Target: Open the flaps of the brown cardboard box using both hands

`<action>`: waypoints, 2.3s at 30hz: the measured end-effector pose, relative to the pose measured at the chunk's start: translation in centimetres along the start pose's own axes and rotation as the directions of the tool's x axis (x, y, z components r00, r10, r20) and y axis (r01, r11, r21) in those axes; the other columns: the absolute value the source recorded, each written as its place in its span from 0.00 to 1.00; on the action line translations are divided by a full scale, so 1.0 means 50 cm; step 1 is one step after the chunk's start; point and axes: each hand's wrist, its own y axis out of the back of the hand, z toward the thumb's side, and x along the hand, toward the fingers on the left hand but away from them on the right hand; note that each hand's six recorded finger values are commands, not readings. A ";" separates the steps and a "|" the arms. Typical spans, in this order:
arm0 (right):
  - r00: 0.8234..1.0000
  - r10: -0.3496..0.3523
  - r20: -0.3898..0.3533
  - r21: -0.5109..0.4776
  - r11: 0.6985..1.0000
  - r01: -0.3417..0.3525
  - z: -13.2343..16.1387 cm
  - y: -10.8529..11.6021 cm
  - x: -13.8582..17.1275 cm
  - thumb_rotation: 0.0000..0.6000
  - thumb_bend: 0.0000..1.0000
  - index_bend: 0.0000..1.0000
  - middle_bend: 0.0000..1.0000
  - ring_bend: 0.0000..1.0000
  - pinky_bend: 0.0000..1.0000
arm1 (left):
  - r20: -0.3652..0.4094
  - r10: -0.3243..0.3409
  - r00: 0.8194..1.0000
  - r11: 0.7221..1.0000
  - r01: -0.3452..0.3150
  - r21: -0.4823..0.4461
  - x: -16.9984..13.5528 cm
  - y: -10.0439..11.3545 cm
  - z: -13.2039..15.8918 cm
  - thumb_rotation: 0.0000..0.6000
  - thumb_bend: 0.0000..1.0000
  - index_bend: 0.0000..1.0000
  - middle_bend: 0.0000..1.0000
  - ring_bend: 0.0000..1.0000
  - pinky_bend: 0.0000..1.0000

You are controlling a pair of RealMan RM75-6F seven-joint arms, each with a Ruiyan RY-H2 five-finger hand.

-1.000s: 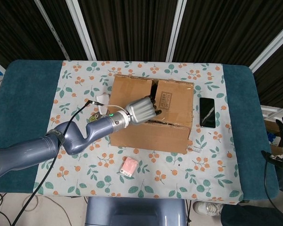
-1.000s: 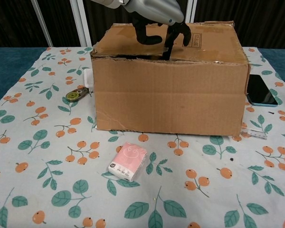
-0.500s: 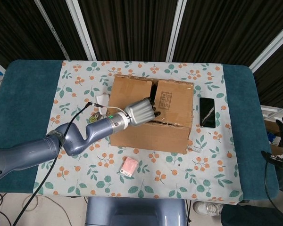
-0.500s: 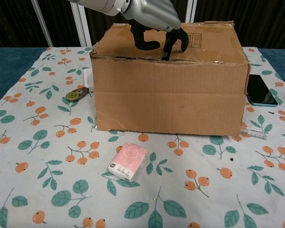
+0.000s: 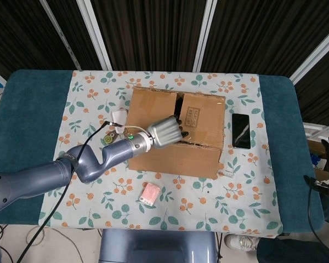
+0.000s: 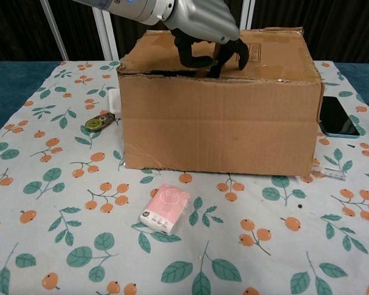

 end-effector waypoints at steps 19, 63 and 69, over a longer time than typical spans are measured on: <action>1.000 0.008 -0.002 -0.010 1.000 -0.008 0.004 -0.004 0.001 1.00 0.28 0.00 0.00 0.00 0.21 | -0.057 0.046 0.997 0.997 -0.043 0.057 -0.044 0.064 -0.072 1.00 0.63 0.26 0.46 0.31 0.35; 1.000 0.019 -0.018 -0.006 1.000 -0.019 0.018 -0.009 0.008 1.00 0.28 0.00 0.00 0.00 0.21 | -0.389 -0.162 0.907 0.984 0.177 0.003 -0.450 -0.118 -0.281 1.00 0.60 0.24 0.43 0.30 0.35; 1.000 0.019 -0.022 0.009 1.000 -0.019 0.018 -0.010 0.008 1.00 0.28 0.00 0.00 0.00 0.21 | -0.462 -0.140 0.876 0.988 0.095 -0.119 -0.500 -0.164 -0.272 1.00 0.27 0.08 0.13 0.07 0.16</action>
